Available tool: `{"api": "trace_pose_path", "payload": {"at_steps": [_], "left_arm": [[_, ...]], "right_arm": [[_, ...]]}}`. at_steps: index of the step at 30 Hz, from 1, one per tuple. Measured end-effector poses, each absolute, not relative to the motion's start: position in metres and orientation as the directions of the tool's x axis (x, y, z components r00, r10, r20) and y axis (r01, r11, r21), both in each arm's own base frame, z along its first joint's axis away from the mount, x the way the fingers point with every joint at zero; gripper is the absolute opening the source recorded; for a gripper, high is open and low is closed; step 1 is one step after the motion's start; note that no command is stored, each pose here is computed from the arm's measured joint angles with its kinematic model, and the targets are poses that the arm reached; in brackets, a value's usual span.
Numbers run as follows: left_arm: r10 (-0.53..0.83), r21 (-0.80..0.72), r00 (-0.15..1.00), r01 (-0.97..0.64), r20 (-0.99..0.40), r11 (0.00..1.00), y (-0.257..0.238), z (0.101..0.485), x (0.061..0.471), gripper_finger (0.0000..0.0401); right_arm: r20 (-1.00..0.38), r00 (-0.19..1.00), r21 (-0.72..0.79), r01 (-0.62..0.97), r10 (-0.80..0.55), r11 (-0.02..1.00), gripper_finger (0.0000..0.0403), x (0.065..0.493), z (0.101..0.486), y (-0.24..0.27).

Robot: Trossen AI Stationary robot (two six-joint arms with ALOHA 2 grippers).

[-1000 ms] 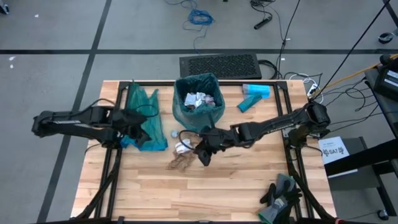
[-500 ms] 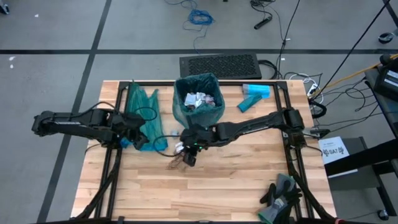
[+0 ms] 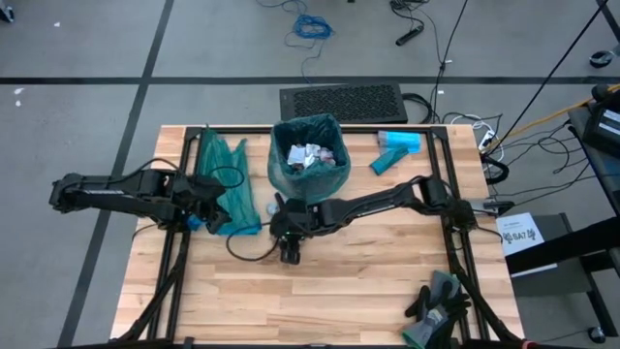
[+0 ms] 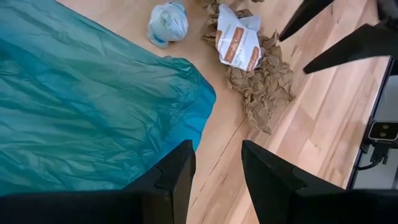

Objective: Place trash/remove bag and relplace
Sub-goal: Put the white paper into the blue trash bag inside the black trash bin

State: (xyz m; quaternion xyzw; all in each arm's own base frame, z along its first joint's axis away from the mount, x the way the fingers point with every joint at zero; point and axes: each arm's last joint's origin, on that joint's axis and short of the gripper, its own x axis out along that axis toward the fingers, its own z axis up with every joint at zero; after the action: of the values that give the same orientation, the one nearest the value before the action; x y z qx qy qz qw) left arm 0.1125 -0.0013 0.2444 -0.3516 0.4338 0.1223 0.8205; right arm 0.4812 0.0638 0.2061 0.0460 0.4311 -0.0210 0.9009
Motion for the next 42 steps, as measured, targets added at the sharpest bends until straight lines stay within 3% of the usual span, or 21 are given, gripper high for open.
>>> {"api": "trace_pose_path", "payload": {"at_steps": [8,14,19,28,35,42], "left_arm": [[-0.110,-0.474,0.593,-0.504,-0.798,0.722,-0.001,0.244,0.112,0.0137],[-0.120,-0.480,0.592,-0.499,-0.797,0.721,-0.002,0.245,0.112,0.0137],[-0.123,-0.482,0.592,-0.498,-0.796,0.721,-0.002,0.245,0.112,0.0137],[-0.123,-0.484,0.595,-0.496,-0.794,0.721,-0.002,0.245,0.113,0.0137],[-0.121,-0.475,0.596,-0.484,-0.794,0.735,-0.002,0.245,0.113,0.0137],[-0.114,-0.476,0.606,-0.479,-0.787,0.738,-0.002,0.246,0.114,0.0137]], "right_arm": [[-0.812,0.580,-0.036,0.056,-0.062,0.998,0.0245,0.488,0.176,0.060],[-0.798,0.540,-0.260,0.089,-0.265,0.962,0.0239,0.488,0.166,0.054],[-0.837,0.498,-0.234,0.050,-0.227,0.971,0.0189,0.485,0.162,0.044],[-0.888,0.439,-0.088,0.138,-0.140,0.987,0.0014,0.483,0.151,0.041],[-0.924,0.374,0.028,0.263,-0.075,0.964,0.0002,0.469,0.161,0.066],[-0.931,0.361,0.078,0.329,-0.049,0.941,0.0000,0.445,0.199,0.099]]}}
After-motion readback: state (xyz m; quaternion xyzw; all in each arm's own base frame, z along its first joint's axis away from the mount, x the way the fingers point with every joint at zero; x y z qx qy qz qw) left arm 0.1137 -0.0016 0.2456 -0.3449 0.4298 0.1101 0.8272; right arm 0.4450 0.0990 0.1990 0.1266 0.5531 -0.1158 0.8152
